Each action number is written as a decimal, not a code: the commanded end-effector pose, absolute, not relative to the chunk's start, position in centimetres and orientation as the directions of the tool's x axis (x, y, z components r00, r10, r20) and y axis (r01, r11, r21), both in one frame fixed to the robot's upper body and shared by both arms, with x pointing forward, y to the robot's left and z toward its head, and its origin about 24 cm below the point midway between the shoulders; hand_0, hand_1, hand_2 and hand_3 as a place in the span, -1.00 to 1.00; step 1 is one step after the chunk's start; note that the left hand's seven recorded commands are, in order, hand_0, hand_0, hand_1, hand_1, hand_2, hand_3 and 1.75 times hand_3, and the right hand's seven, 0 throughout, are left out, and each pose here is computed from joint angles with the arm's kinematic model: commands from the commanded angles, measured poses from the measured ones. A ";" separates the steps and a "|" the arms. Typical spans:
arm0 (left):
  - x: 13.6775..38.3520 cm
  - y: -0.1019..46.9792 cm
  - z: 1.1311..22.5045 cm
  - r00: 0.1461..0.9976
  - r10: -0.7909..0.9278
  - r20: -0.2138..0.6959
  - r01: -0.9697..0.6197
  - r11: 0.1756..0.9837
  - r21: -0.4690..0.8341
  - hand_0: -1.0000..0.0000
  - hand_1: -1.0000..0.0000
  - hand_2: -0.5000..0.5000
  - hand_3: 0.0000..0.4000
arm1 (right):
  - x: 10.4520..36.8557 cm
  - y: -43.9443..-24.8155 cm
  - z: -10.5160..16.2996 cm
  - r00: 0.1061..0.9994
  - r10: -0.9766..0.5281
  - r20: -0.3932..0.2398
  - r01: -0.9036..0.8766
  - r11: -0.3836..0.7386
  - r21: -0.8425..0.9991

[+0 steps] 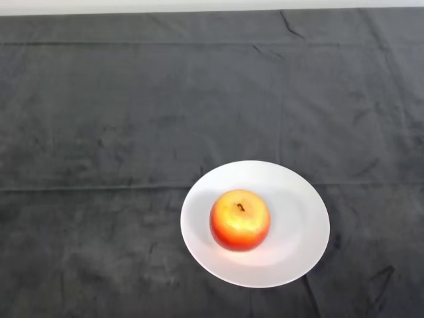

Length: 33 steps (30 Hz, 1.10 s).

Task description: Move the apple to the plate

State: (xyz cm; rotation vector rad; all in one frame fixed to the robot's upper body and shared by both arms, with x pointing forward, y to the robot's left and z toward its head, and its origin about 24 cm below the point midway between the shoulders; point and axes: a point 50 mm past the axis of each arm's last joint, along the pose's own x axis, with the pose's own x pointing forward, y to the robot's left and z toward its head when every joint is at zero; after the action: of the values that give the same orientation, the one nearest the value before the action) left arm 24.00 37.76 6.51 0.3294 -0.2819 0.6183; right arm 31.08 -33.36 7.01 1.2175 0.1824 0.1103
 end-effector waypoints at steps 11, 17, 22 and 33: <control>23.0 39.8 8.0 0.715 0.567 0.409 -0.680 0.701 0.215 1.00 1.00 0.00 -1.00 | 31.1 -34.1 8.0 0.987 0.156 -0.040 -0.016 0.341 0.940; 23.0 39.8 8.0 0.715 0.565 0.411 -0.679 0.701 0.217 1.00 1.00 0.00 -1.00 | 31.1 -34.1 8.0 0.987 0.156 -0.040 -0.016 0.341 0.940; 23.0 39.8 8.1 0.715 0.564 0.413 -0.679 0.701 0.219 1.00 1.00 0.00 -1.00 | 31.1 -34.1 8.0 0.987 0.156 -0.040 -0.016 0.341 0.940; 23.0 39.8 8.1 0.715 0.561 0.416 -0.678 0.700 0.222 1.00 1.00 0.00 -1.00 | 31.1 -34.1 8.0 0.987 0.157 -0.040 -0.016 0.341 0.940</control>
State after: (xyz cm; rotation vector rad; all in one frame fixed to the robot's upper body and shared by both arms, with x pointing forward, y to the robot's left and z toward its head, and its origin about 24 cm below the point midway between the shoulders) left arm 23.44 38.48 6.85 0.3383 -0.3058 0.6719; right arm 31.08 -33.36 7.01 1.2175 0.1824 0.1104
